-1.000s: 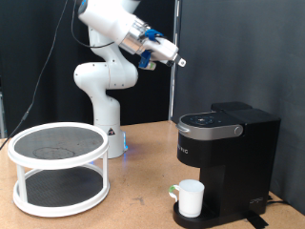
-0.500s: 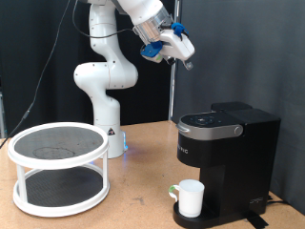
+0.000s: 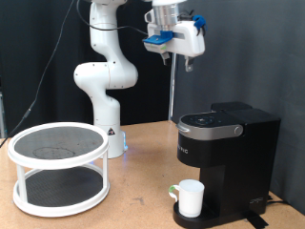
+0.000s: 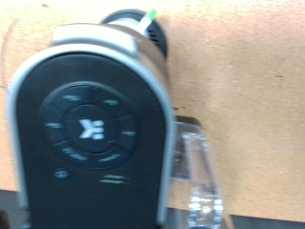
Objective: Make a cup of coffee with the keurig machine
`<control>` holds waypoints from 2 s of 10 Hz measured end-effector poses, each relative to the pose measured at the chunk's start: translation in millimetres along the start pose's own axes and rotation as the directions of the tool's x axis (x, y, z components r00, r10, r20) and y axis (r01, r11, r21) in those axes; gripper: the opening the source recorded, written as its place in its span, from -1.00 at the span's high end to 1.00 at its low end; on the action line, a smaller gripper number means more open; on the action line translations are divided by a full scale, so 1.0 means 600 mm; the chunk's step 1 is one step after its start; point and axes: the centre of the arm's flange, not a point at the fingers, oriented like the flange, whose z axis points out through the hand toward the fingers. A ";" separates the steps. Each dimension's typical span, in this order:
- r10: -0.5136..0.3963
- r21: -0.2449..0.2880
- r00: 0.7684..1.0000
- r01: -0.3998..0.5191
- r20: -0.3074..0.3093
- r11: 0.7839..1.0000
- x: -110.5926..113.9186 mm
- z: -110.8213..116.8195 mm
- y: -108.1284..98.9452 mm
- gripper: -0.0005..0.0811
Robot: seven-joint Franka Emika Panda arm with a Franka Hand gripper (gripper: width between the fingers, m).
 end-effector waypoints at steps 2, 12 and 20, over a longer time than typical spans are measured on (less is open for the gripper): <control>0.000 0.039 0.999 -0.002 0.032 0.999 -0.030 -0.004 -0.011 -0.81; -0.047 -0.012 0.998 0.046 -0.032 0.999 -0.075 0.138 -0.025 -0.39; -0.059 0.106 0.998 0.062 -0.029 0.992 -0.072 0.197 -0.024 0.96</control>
